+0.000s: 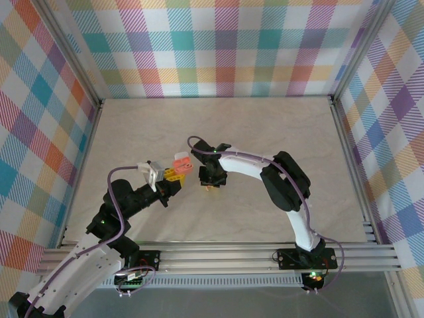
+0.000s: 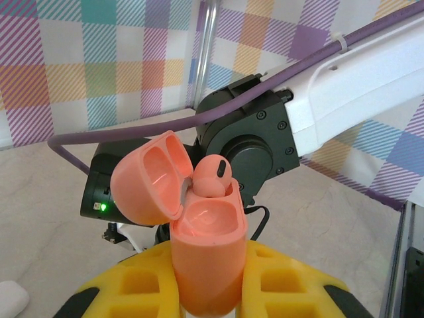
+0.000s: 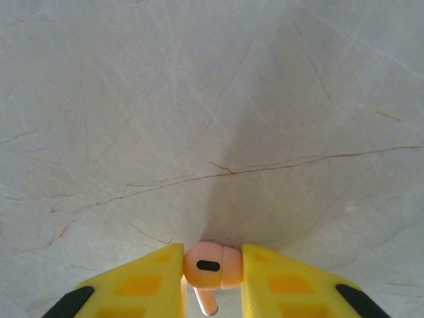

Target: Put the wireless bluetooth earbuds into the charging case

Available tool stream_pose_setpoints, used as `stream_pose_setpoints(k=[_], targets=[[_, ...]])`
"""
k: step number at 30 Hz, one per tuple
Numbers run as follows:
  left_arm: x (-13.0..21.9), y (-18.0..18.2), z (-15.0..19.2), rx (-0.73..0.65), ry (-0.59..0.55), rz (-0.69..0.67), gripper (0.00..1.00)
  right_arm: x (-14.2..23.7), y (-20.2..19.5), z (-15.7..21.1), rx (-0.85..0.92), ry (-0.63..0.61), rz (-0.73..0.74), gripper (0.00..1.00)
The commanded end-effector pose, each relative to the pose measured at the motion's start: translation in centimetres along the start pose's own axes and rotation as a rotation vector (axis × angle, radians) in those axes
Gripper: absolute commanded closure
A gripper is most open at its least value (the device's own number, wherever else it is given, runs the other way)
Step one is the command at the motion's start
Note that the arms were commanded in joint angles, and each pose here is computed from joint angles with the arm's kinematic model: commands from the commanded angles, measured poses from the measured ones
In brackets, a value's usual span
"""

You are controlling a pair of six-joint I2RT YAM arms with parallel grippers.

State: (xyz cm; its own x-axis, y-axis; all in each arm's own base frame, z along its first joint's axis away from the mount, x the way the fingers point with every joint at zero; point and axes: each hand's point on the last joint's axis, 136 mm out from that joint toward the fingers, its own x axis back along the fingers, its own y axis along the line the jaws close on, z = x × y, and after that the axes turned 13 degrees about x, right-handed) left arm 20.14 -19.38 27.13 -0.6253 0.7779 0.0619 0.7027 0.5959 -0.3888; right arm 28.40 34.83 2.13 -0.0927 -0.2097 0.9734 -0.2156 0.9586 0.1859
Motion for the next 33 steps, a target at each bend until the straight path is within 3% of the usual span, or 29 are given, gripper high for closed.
stream_pose_setpoints(k=[1, 18, 33], targets=[[0.1, -0.8, -0.7, -0.028, -0.022, 0.031, 1.0, -0.6, -0.8, 0.3, 0.028, 0.02, 0.046, 0.78], [-0.8, -1.3, -1.0, -0.021, -0.016, 0.069, 1.0, 7.2, -2.1, -2.3, 0.035, -0.17, -0.046, 0.81], [-4.1, -1.7, -1.8, 0.004, 0.025, 0.128, 1.0, 21.9, -3.9, -4.0, 0.105, -0.583, -0.046, 0.81]])
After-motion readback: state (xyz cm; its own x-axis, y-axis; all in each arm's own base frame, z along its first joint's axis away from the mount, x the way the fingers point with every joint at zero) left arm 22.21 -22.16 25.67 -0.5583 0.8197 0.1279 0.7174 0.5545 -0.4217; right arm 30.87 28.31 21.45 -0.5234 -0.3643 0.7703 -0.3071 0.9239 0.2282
